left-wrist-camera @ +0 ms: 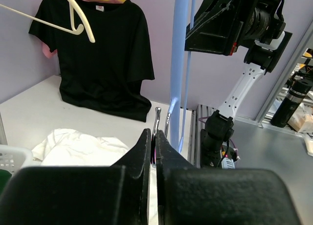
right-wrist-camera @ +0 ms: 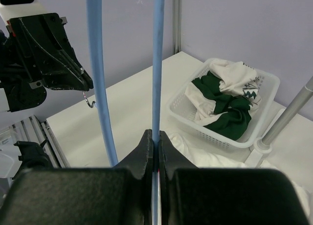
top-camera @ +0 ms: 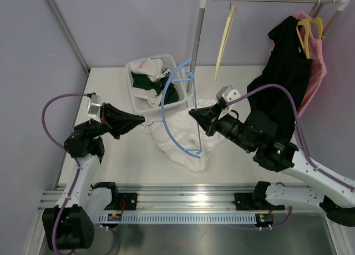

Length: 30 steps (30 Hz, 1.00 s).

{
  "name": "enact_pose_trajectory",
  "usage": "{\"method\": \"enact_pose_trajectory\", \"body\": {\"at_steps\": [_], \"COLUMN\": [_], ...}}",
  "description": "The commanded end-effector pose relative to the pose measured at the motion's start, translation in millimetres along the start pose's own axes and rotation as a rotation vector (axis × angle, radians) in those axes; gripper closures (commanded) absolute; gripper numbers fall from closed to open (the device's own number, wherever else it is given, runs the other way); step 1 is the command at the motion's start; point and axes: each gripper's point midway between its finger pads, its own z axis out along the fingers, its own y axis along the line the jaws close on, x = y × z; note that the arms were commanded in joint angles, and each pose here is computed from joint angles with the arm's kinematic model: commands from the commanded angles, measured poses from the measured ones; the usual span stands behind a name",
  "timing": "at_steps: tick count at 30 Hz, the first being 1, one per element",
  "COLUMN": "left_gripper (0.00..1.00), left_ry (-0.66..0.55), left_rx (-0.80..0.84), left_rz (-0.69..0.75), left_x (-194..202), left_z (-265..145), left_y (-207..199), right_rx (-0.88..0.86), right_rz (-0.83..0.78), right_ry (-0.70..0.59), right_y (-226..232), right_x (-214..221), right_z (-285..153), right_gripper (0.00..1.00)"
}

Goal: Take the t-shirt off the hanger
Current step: Pass the hanger from the right arm to the left

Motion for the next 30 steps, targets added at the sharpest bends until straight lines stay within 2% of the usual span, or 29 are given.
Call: {"method": "enact_pose_trajectory", "body": {"at_steps": [1,4,6,8,11,14,15,16,17,19,20,21,23,29,30], "left_gripper": [1.0,1.0,1.0,1.0,1.0,1.0,1.0,1.0,1.0,1.0,1.0,1.0,1.0,1.0,1.0], "left_ry": [-0.047,-0.032,-0.017,0.0,0.01,0.011,0.009,0.017,0.008,0.028,0.017,0.034,0.03,0.055,0.076], "left_rx": [0.115,0.109,0.103,0.092,0.076,0.034,0.023,-0.01,-0.034,-0.103,-0.143,-0.182,-0.232,-0.376,-0.424], "left_rz": [0.318,0.279,0.262,0.225,0.191,0.162,0.203,0.15,0.15,0.144,0.206,0.149,0.178,0.129,0.078], "left_x": [-26,-26,-25,-25,-25,-25,-26,-23,-27,-23,-30,-24,-29,-36,-30], "left_z": [3,4,4,5,6,7,7,6,7,5,5,3,2,-3,-7], "left_y": [-35,-32,-28,-24,-18,-7,-5,3,6,18,26,32,38,63,71], "right_rx": [-0.009,0.021,0.037,0.072,0.124,0.149,0.163,0.169,0.178,0.212,0.223,0.232,0.237,0.285,0.313], "right_rz": [0.015,0.011,0.009,0.008,-0.001,0.004,0.002,0.0,0.001,0.003,0.004,0.003,0.003,0.012,0.022], "right_ry": [-0.072,-0.065,-0.06,-0.057,-0.035,-0.064,-0.063,-0.061,-0.057,-0.053,-0.052,-0.048,-0.046,-0.029,-0.026], "right_y": [4,-1,-2,-8,-18,-21,-24,-25,-27,-32,-35,-36,-37,-45,-49], "right_x": [-22,-16,-12,-8,2,-3,-1,1,3,5,6,8,9,16,17], "right_z": [6,13,17,20,23,24,24,24,24,23,22,22,21,19,18], "right_gripper": [1.0,1.0,0.96,0.77,0.62,0.52,0.52,0.5,0.43,0.37,0.34,0.29,0.23,0.18,0.17]}}
